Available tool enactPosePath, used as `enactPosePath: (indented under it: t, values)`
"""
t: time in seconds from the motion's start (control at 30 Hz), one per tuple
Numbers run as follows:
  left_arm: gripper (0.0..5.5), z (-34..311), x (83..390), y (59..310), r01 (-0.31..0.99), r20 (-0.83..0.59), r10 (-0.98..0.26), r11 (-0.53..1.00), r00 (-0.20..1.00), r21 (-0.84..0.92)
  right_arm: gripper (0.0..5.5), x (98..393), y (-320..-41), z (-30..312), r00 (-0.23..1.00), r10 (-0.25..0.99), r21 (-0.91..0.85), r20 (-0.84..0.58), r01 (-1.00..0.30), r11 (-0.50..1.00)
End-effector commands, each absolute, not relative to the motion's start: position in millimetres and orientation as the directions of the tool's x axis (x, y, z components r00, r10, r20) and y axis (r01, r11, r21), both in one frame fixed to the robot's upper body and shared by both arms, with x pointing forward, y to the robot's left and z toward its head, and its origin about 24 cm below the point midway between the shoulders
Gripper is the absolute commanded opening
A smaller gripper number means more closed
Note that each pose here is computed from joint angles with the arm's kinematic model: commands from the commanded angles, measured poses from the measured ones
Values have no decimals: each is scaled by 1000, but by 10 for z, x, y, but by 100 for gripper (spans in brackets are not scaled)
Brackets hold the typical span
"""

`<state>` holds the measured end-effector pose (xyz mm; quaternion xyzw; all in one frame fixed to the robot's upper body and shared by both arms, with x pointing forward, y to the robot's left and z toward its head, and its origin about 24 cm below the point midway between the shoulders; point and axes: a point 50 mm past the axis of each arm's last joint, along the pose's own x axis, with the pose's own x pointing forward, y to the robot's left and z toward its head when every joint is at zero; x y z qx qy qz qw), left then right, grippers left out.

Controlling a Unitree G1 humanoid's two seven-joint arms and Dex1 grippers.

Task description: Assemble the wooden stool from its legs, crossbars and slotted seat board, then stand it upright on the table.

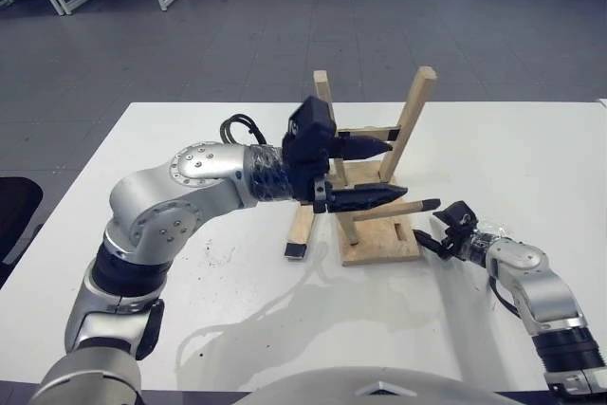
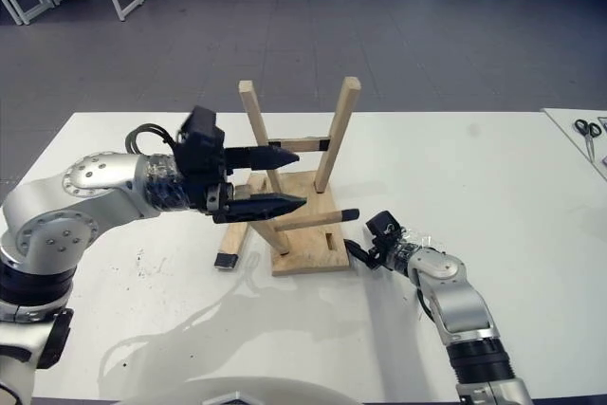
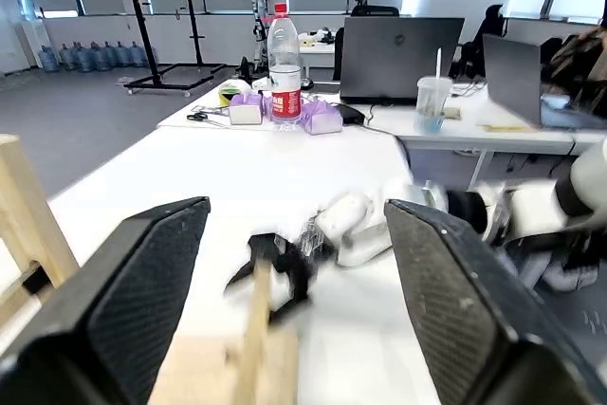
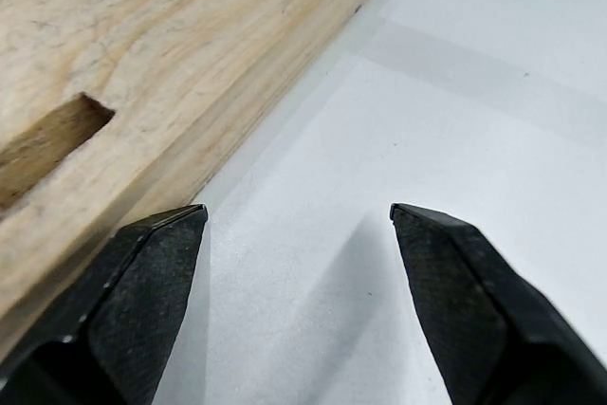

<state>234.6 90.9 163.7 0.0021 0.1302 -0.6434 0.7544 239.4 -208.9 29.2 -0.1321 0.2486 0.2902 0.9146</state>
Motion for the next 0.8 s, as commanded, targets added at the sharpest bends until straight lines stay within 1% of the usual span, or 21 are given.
enactPosePath:
  t: [0.03,0.17,0.23,0.33,0.4,0.53,0.6,0.67,0.73,0.8]
  values:
    - [340,1794,2549,915,970,-155,-968,215,197,-114,357,2279,-2116,109,664,435,-62,-608,-586,808]
    - [340,2188,2656,968,975,-29,-974,223,223,-11,357,2274,-2113,105,664,434,-62,-609,-585,809]
    - [340,2290,2608,1045,979,6,-979,205,205,4,357,2273,-2120,102,663,433,-63,-611,-586,808]
    - [340,2376,2526,1129,981,65,-979,191,192,-19,357,2264,-2142,96,662,429,-64,-615,-584,809]
    - [340,2431,2566,1182,971,114,-965,235,237,-32,357,2261,-2141,91,662,428,-64,-616,-583,810]
    - [340,2475,2834,1220,918,177,-903,395,392,-15,357,2284,-2126,100,656,433,-70,-618,-594,801]
    - [340,2423,2977,1198,877,158,-867,480,472,14,357,2279,-2107,89,641,443,-66,-627,-610,789]
    - [340,2282,3063,1172,846,80,-851,524,518,96,357,2274,-2105,84,635,446,-65,-631,-616,785]
    - [340,2095,3045,1145,855,-9,-867,489,498,173,357,2278,-2106,82,634,446,-68,-632,-619,783]
    - [340,1965,2901,1123,906,-65,-916,379,397,186,357,2277,-2117,83,635,442,-71,-634,-617,784]
